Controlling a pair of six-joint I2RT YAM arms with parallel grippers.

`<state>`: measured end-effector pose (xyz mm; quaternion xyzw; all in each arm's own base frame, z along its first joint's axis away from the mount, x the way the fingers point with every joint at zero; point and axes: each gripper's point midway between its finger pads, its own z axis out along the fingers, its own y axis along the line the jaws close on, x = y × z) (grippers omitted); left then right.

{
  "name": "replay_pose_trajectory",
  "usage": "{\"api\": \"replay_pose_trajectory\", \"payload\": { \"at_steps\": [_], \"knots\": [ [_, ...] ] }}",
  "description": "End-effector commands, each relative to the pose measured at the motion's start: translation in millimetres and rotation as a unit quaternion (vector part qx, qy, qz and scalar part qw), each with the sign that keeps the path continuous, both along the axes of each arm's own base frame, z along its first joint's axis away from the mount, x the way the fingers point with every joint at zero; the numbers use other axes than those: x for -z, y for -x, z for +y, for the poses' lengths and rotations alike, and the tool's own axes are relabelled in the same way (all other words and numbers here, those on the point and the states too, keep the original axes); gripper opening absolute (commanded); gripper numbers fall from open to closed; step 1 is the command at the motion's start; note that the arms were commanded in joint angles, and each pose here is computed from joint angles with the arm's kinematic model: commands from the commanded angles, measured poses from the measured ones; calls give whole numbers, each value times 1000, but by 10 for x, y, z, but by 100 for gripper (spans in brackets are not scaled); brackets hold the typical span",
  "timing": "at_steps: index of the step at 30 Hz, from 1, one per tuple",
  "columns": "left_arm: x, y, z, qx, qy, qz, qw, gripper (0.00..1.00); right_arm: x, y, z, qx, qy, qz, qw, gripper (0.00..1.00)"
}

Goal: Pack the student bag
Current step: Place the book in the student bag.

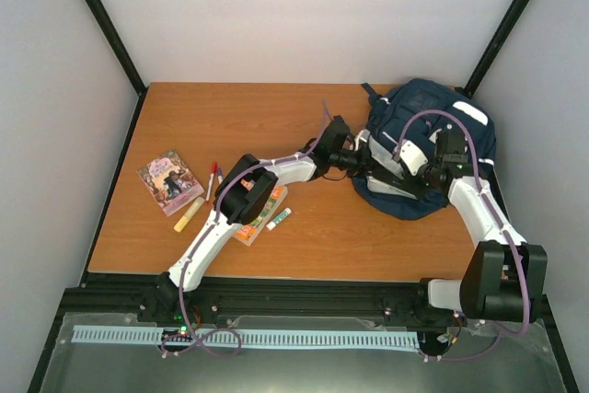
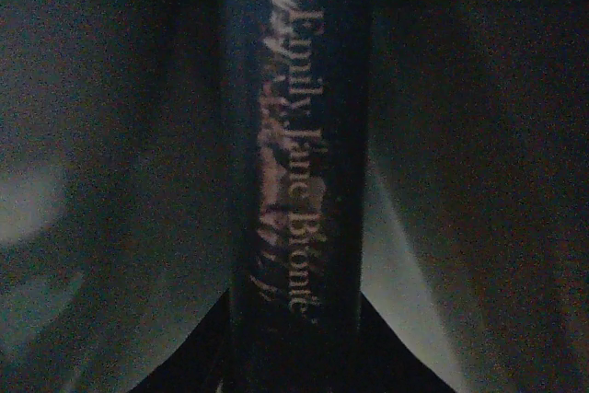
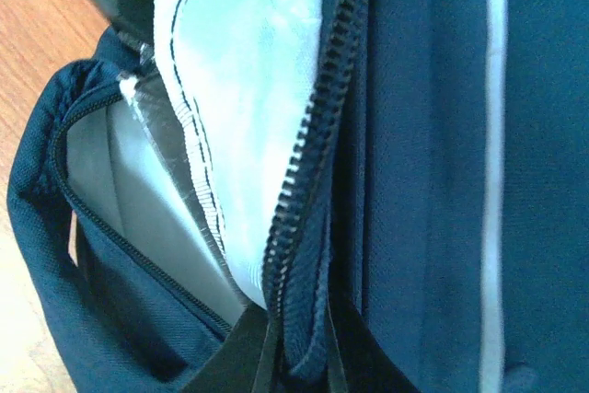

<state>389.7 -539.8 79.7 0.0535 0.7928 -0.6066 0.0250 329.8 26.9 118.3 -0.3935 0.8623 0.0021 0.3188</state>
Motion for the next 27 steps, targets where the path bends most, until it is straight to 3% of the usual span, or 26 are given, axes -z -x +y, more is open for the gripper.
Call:
{"api": "replay_pose_trajectory", "payload": {
  "at_steps": [1, 4, 8, 14, 18, 23, 27],
  "knots": [
    [-500, -11, 4, 24, 12, -76, 997, 26, -620, -270, -47, 15, 4, -73, 997, 3],
    [-561, 19, 102, 28, -29, -99, 994, 40, -982, -355, -62, 16, 7, -99, 995, 3],
    [-628, 54, 246, 30, -83, -137, 987, 48, -1331, -405, -58, 16, 5, -119, 993, 3],
    [-803, 141, 498, 23, -118, -203, 972, 66, -1474, -400, -70, 18, 11, -131, 991, 3],
    [-944, 190, 640, 11, -141, -238, 961, 69, -1480, -314, -8, 8, -3, -130, 991, 3],
    [-826, 253, 921, -36, -201, -235, 950, 68, -1587, -132, 187, -22, -31, -136, 990, 3],
    [-922, 586, 978, -34, -180, -255, 949, 61, -1626, 24, 354, -51, -45, -144, 987, 3]
  ]
}}
